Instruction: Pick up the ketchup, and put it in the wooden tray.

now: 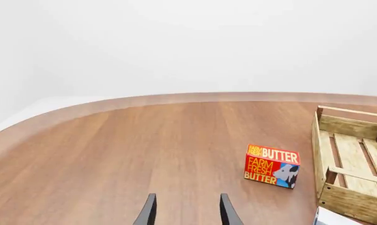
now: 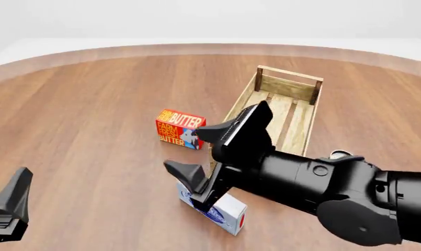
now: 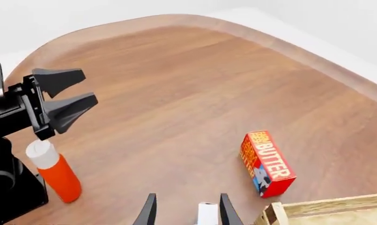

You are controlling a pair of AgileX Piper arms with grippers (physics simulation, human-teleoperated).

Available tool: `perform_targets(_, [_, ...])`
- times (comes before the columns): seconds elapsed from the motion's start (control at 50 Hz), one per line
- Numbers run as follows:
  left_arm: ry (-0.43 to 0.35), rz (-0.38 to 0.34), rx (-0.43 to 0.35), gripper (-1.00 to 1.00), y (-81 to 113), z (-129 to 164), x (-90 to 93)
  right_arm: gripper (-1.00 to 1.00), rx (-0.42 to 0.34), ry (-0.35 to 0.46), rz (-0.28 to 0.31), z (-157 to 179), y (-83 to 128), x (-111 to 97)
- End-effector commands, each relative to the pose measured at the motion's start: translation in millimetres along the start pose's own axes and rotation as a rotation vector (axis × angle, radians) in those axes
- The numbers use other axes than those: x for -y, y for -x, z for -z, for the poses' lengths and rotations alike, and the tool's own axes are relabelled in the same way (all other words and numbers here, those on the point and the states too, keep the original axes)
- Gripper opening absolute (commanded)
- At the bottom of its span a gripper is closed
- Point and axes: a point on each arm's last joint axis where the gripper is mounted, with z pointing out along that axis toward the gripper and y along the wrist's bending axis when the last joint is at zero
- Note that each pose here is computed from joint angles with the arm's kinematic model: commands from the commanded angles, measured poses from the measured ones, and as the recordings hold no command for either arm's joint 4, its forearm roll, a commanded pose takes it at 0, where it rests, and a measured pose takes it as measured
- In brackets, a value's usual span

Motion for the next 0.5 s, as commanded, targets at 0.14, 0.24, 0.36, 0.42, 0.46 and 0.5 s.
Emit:
perform_targets(0.14, [0.000, 0.000, 0.000, 1.00, 0.0, 0.0, 0.0, 1.00, -0.024, 0.117, 0.021, -37.5, -4.6, -38.4])
perform_targets(0.24, [0.000, 0.000, 0.000, 1.00, 0.0, 0.0, 0.0, 1.00, -0.044, 0.181, 0.039, -56.5, -12.0, -62.9])
perform_targets(0.36, [0.000, 0.000, 0.000, 1.00, 0.0, 0.0, 0.0, 1.00, -0.078, 0.289, 0.087, -84.2, -27.3, -109.8])
perform_targets(0.42, [0.000, 0.000, 0.000, 1.00, 0.0, 0.0, 0.0, 1.00, -0.081, 0.299, 0.093, -86.2, -29.1, -114.4])
perform_targets(0.46, [0.000, 0.000, 0.000, 1.00, 0.0, 0.0, 0.0, 1.00, -0.082, 0.303, 0.095, -86.7, -29.5, -116.1])
perform_targets(0.5, [0.000, 0.000, 0.000, 1.00, 0.0, 0.0, 0.0, 1.00, -0.084, 0.311, 0.098, -88.2, -30.5, -120.0])
